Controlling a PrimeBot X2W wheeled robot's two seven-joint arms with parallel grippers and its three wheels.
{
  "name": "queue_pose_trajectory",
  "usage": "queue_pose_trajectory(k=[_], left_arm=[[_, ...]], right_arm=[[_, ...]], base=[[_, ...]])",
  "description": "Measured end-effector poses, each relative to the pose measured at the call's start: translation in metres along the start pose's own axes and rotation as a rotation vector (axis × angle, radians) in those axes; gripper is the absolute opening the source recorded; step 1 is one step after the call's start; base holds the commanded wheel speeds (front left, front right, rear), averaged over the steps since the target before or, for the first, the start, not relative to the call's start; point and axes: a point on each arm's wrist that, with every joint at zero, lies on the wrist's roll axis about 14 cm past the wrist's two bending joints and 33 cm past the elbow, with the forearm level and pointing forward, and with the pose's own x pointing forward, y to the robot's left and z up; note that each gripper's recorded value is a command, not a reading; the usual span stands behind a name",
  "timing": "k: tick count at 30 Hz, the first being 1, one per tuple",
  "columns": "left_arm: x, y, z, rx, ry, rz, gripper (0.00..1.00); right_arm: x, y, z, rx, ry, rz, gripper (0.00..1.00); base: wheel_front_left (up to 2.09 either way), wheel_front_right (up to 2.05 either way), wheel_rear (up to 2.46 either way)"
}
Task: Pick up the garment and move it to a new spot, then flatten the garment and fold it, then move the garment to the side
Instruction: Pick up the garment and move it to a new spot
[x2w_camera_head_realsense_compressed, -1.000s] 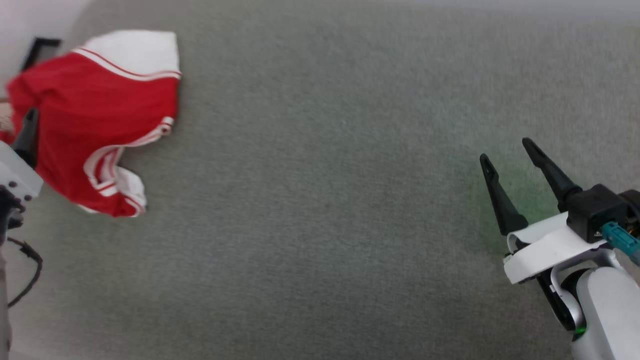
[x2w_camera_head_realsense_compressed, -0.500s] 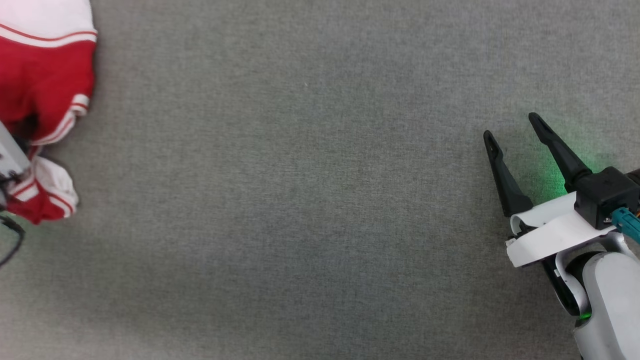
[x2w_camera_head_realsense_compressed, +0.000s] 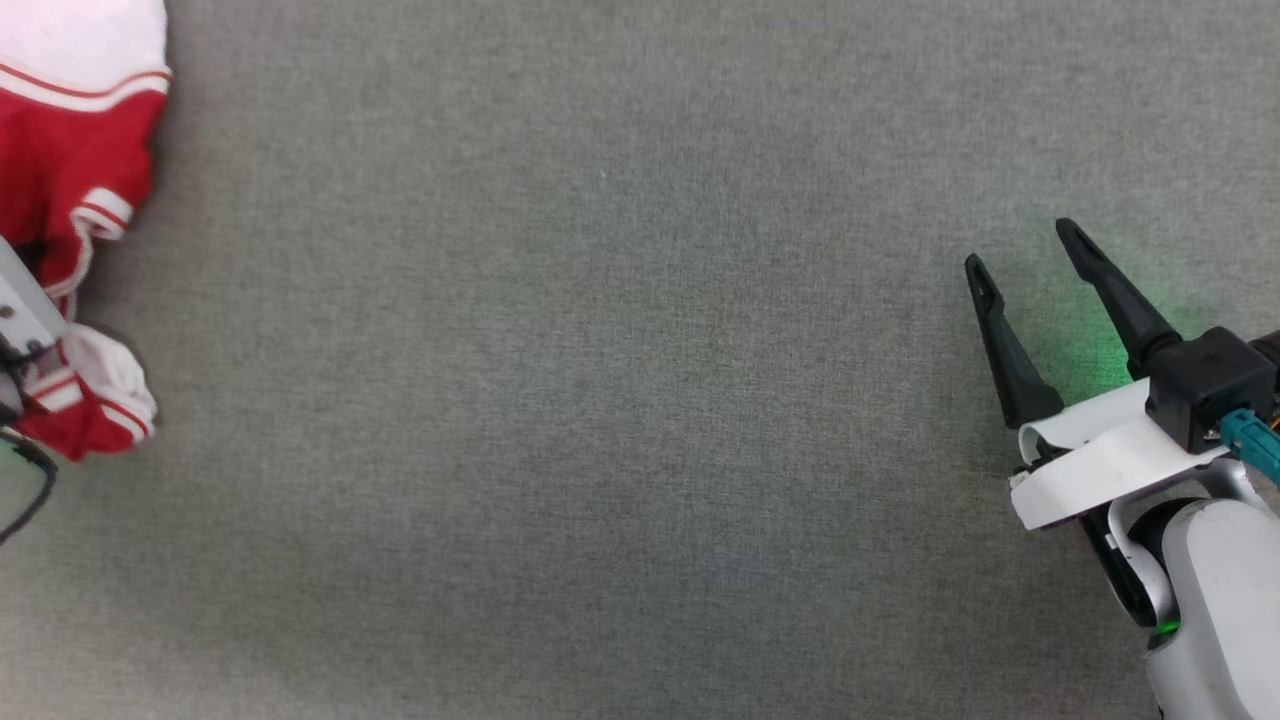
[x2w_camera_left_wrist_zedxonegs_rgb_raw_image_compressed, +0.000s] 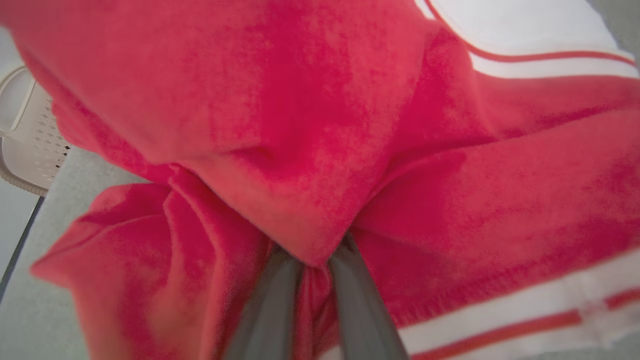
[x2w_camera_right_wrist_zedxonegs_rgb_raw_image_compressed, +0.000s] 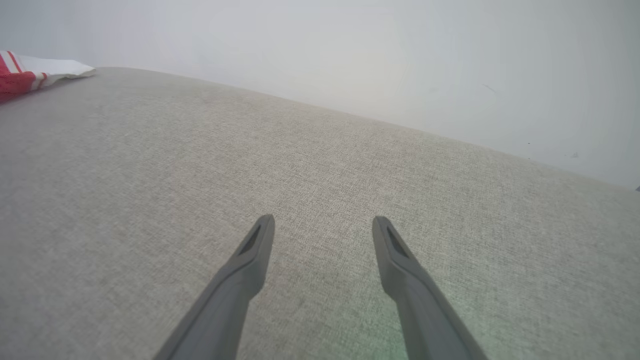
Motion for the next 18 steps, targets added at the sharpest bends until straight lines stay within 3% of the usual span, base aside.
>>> queue_pose_trajectory(k=[6, 18], left_arm=[[-0.025, 0.004, 0.023, 0.031, -0.101, -0.009, 0.00], [-0.125, 0.013, 0.124, 0.159, -0.499, -0.043, 0.00]], right_arm=[[-0.007, 0.009, 0.015, 0.012, -0.034, 0.007, 1.00], [-0.033, 0.026, 0.063, 0.025, -0.145, 0.006, 1.00]], base=[[0.00, 0.00, 0.00], [0.00, 0.00, 0.00]])
